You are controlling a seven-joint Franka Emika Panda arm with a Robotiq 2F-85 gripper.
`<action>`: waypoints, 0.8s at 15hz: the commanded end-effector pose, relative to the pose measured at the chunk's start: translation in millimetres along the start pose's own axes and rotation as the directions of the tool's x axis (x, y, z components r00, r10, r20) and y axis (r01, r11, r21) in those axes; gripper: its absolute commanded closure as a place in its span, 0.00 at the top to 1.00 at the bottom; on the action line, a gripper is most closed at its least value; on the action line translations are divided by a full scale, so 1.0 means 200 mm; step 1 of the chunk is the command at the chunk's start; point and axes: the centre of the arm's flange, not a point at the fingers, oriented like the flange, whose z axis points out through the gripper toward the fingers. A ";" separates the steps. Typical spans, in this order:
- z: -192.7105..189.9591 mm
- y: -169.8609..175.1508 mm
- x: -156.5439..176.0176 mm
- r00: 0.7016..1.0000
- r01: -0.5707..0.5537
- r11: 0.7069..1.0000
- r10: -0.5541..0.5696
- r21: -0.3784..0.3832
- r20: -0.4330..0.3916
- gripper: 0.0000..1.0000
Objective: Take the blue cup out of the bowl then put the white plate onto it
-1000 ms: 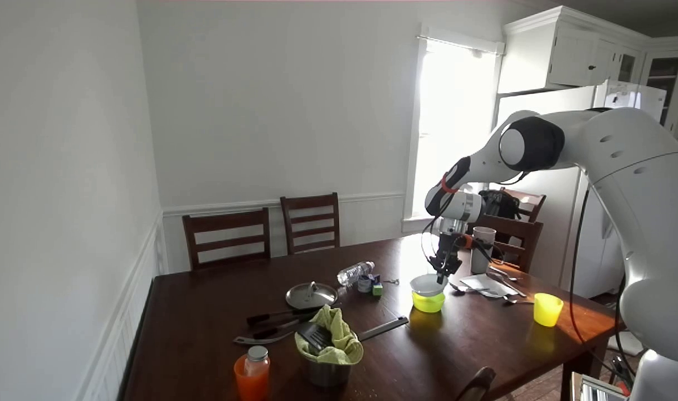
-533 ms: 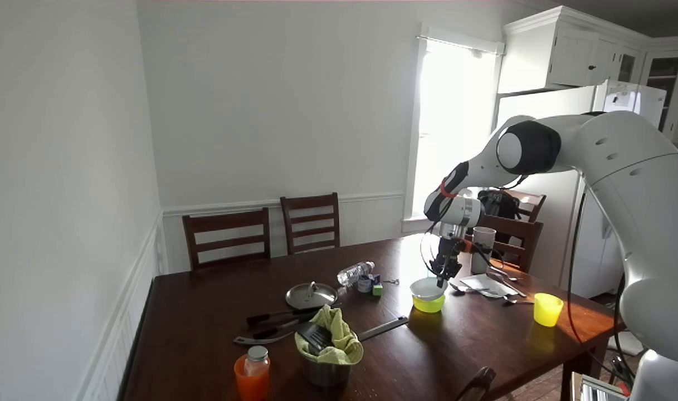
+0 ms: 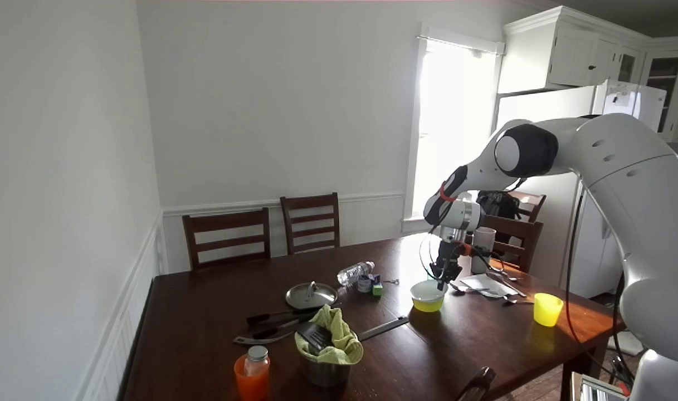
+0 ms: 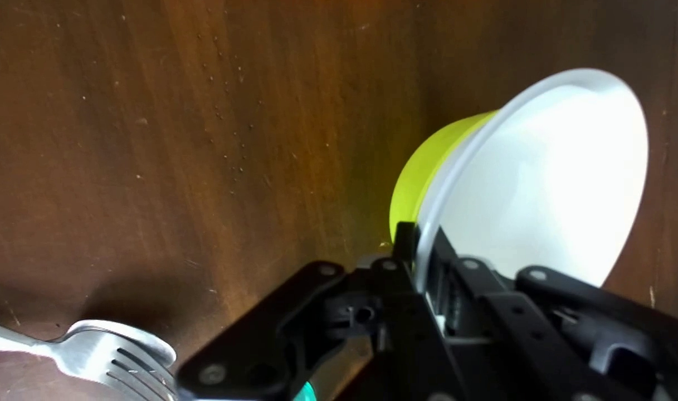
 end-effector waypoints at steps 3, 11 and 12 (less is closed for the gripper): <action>-0.01 0.02 -0.02 1.000 -0.024 1.000 0.024 -0.019 -0.020 0.48; -0.01 0.01 -0.01 0.999 -0.026 1.000 0.025 -0.014 -0.023 0.99; -0.01 0.00 -0.01 0.999 -0.024 1.000 0.023 -0.009 -0.026 1.00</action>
